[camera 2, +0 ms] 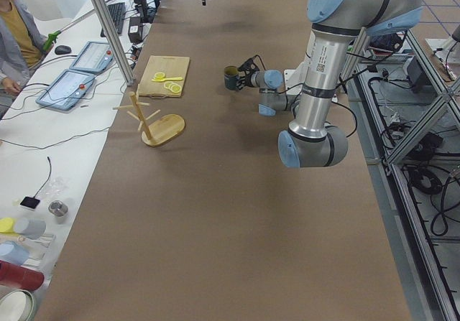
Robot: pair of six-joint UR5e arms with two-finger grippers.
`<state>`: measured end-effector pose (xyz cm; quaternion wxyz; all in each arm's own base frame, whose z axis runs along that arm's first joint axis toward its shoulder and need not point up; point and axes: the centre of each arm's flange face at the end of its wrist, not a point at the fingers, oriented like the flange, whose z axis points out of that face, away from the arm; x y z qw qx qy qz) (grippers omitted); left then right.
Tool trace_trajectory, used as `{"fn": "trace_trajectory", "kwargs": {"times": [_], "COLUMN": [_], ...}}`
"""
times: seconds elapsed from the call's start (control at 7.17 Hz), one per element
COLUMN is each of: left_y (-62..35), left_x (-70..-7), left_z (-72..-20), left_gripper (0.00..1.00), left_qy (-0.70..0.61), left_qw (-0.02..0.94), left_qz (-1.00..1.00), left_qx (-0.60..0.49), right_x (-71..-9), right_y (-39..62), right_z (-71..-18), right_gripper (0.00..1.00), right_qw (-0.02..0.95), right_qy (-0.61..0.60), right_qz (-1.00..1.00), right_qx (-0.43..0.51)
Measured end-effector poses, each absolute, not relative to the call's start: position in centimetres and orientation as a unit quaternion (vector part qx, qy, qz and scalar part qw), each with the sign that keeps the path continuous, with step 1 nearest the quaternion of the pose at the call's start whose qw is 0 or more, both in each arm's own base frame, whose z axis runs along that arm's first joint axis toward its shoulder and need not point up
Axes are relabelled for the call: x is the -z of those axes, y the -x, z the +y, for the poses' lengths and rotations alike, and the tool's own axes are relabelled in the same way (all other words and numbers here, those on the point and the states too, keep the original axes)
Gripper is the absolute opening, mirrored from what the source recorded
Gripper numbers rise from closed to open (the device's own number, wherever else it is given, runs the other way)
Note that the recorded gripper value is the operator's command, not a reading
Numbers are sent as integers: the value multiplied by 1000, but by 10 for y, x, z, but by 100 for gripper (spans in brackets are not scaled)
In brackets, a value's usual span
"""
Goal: Hang cup on storage rack
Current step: 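Reach the left gripper to the blue mug handle while right arm withdraws, then grasp the mug handle with the left gripper and lift it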
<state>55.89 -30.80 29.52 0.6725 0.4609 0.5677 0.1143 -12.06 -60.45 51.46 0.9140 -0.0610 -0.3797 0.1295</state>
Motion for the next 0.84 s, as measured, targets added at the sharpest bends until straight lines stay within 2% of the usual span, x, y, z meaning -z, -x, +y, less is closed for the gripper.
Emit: {"fn": "trace_trajectory", "kwargs": {"times": [0.56,0.84], "left_y": [-542,-515], "left_x": [-281,-278], "left_z": [-300,-313], "left_gripper": [0,0], "left_qy": [-469,-462], "left_qw": [633,612], "left_qz": [608,639], "left_qx": [-98,-54], "right_x": [-516,-517], "right_y": [116,112], "right_z": [-605,-605], "right_gripper": [100,100], "right_qw": [914,914], "right_qy": [60,59], "right_qz": [-379,-379], "right_qx": [-133,-136]}}
